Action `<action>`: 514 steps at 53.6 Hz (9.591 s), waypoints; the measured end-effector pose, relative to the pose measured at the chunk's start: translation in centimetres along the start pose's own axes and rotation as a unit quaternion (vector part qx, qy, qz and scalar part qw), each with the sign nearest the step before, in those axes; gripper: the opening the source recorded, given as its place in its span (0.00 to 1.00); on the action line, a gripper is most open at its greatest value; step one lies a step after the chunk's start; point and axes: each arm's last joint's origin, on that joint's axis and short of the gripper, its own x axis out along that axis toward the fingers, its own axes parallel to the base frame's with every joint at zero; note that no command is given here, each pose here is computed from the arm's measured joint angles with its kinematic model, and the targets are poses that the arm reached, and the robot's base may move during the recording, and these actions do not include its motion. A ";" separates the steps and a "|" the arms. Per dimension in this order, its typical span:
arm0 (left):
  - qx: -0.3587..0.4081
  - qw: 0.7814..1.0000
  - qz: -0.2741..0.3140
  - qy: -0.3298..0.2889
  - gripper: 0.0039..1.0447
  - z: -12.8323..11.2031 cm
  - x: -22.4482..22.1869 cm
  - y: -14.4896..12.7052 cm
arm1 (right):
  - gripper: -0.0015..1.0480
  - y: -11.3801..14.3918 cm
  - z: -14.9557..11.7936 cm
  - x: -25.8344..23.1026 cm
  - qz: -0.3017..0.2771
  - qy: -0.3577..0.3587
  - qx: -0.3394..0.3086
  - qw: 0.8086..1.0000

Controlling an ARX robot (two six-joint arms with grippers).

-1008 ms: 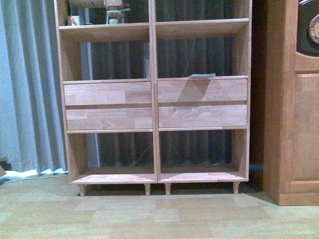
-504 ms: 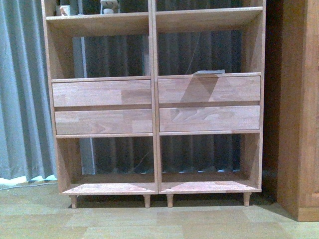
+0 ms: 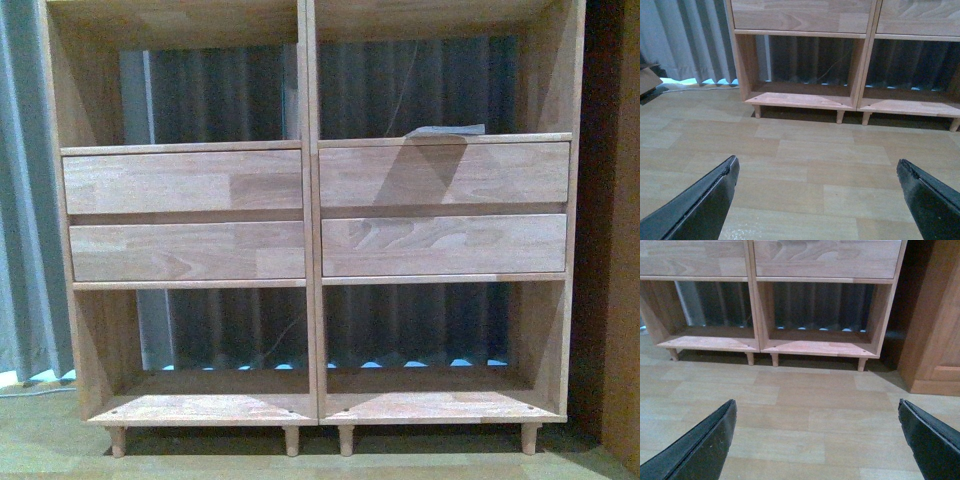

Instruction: Organize books on shelf

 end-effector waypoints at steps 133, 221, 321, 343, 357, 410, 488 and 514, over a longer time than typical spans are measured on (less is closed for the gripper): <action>0.000 1.000 0.000 0.001 0.93 0.0 0.0 0.0 | 0.93 0.0 0.0 0.0 0.000 0.000 0.000 1.000; 0.000 1.000 0.000 0.000 0.93 0.0 0.0 0.0 | 0.93 -3.1 3.3 9.3 -0.343 -0.005 0.360 0.867; 0.000 1.000 0.000 0.000 0.93 0.0 0.0 0.0 | 0.65 -1.2 8.0 30.4 -0.227 0.007 0.626 0.746; 0.000 1.000 0.000 0.000 0.93 0.0 0.0 0.0 | 0.07 -1.2 8.3 28.5 -0.221 0.000 0.627 0.747; 0.000 1.000 0.000 0.000 0.93 0.0 0.0 0.0 | 0.07 -1.3 9.1 26.9 -0.215 -0.009 0.618 0.756; 0.000 1.000 0.000 0.001 0.93 0.0 0.0 0.0 | 0.07 -1.1 20.5 10.4 0.070 -0.147 0.412 0.896; -0.337 0.834 -0.434 -0.052 0.93 16.0 11.4 -1.6 | 0.07 6.9 23.1 11.8 0.217 -0.155 0.334 0.904; -0.490 0.739 -0.460 -0.049 0.93 17.6 14.5 -8.2 | 0.07 10.0 24.2 12.4 0.261 -0.140 0.398 0.868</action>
